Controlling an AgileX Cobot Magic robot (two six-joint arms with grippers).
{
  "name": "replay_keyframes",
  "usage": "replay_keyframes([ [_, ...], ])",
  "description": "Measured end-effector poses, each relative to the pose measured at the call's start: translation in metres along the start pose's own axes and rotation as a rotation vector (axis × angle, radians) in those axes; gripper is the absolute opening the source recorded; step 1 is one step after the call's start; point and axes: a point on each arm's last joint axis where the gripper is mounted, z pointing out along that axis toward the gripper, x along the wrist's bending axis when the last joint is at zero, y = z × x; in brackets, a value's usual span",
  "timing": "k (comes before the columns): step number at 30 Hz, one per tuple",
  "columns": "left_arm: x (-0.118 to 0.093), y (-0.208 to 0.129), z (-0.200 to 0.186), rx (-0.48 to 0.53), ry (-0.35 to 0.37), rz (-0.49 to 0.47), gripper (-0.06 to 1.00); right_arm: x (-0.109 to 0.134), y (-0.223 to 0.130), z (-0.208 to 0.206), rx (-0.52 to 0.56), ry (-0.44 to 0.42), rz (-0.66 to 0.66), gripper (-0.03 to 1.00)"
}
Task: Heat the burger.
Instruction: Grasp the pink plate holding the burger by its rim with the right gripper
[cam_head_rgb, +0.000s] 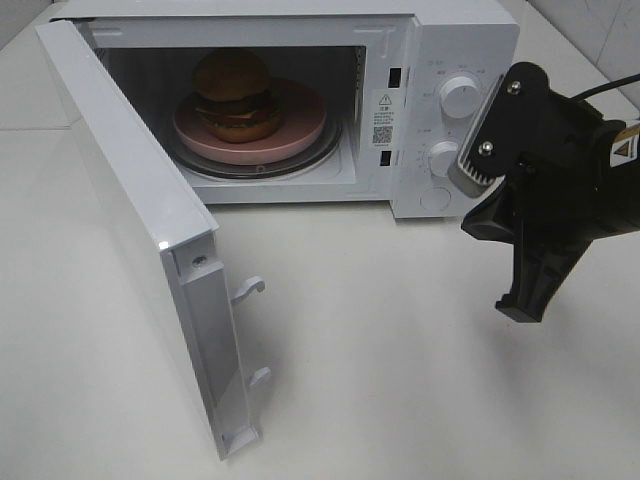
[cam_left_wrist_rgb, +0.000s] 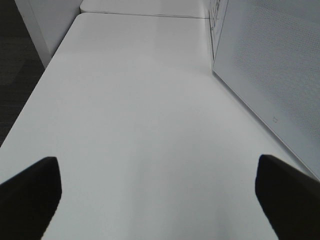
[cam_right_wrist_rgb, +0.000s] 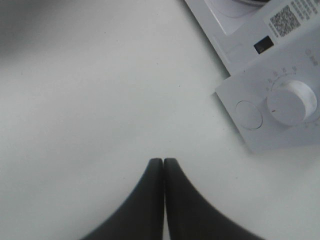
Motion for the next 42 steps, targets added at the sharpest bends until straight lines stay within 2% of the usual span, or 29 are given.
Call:
replay_keyframes([
  [1,0.0,0.0,0.0,0.0,0.0,0.0,0.97,0.0,0.0,0.0,0.0,0.0,0.0,0.05],
  [2,0.0,0.0,0.0,0.0,0.0,0.0,0.97,-0.0002,-0.0003,0.0,0.003,-0.003,-0.06,0.05],
  [3,0.0,0.0,0.0,0.0,0.0,0.0,0.97,-0.0005,-0.0006,0.0,0.007,-0.005,-0.176,0.05],
  [6,0.0,0.0,0.0,0.0,0.0,0.0,0.97,-0.0005,-0.0007,0.0,0.008,-0.005,-0.235,0.05],
  [8,0.0,0.0,0.0,0.0,0.0,0.0,0.97,0.0004,-0.0018,0.0,0.018,0.009,-0.454,0.05],
  [11,0.0,0.0,0.0,0.0,0.0,0.0,0.97,0.001,-0.0023,0.0,0.021,0.016,-0.507,0.05],
  [13,0.0,0.0,0.0,0.0,0.0,0.0,0.97,0.0034,-0.0045,-0.0002,0.036,0.051,-0.62,0.06],
  [19,0.0,0.0,0.0,0.0,0.0,0.0,0.97,0.0064,-0.0042,-0.0014,0.035,0.1,-0.576,0.11],
  [20,0.0,0.0,0.0,0.0,0.0,0.0,0.97,0.0063,-0.0028,-0.0017,0.026,0.1,-0.548,0.14],
  [21,0.0,0.0,0.0,0.0,0.0,0.0,0.97,0.0068,-0.0015,-0.0018,0.014,0.105,-0.498,0.22],
  [22,0.0,0.0,0.0,0.0,0.0,0.0,0.97,0.0068,-0.0015,-0.0018,0.014,0.105,-0.498,0.22],
  [23,0.0,0.0,0.0,0.0,0.0,0.0,0.97,0.007,-0.0011,-0.0021,0.011,0.105,-0.478,0.27],
  [24,0.0,0.0,0.0,0.0,0.0,0.0,0.97,0.0073,-0.0008,-0.0021,0.009,0.108,-0.439,0.42],
  [25,0.0,0.0,0.0,0.0,0.0,0.0,0.97,0.0073,-0.0008,-0.0021,0.009,0.108,-0.439,0.42],
  [26,0.0,0.0,0.0,0.0,0.0,0.0,0.97,0.0072,-0.0005,-0.0031,0.007,0.105,-0.405,0.59],
  [27,0.0,0.0,0.0,0.0,0.0,0.0,0.97,0.0072,-0.0003,-0.0036,0.007,0.103,-0.385,0.65],
  [28,0.0,0.0,0.0,0.0,0.0,0.0,0.97,0.0072,-0.0003,-0.0036,0.007,0.103,-0.385,0.65],
  [29,0.0,0.0,0.0,0.0,0.0,0.0,0.97,0.0071,-0.0003,-0.0038,0.008,0.102,-0.344,0.8],
  [30,0.0,0.0,0.0,0.0,0.0,0.0,0.97,0.0071,-0.0003,-0.0038,0.008,0.102,-0.344,0.8],
  [32,0.0,0.0,0.0,0.0,0.0,0.0,0.97,0.0071,-0.0003,-0.0038,0.011,0.101,-0.307,0.92],
  [36,0.0,0.0,0.0,0.0,0.0,0.0,0.97,0.0066,-0.0011,-0.0038,0.019,0.097,-0.32,0.94],
  [42,0.0,0.0,0.0,0.0,0.0,0.0,0.97,0.0041,-0.0043,-0.0037,0.055,0.077,-0.413,0.94],
])
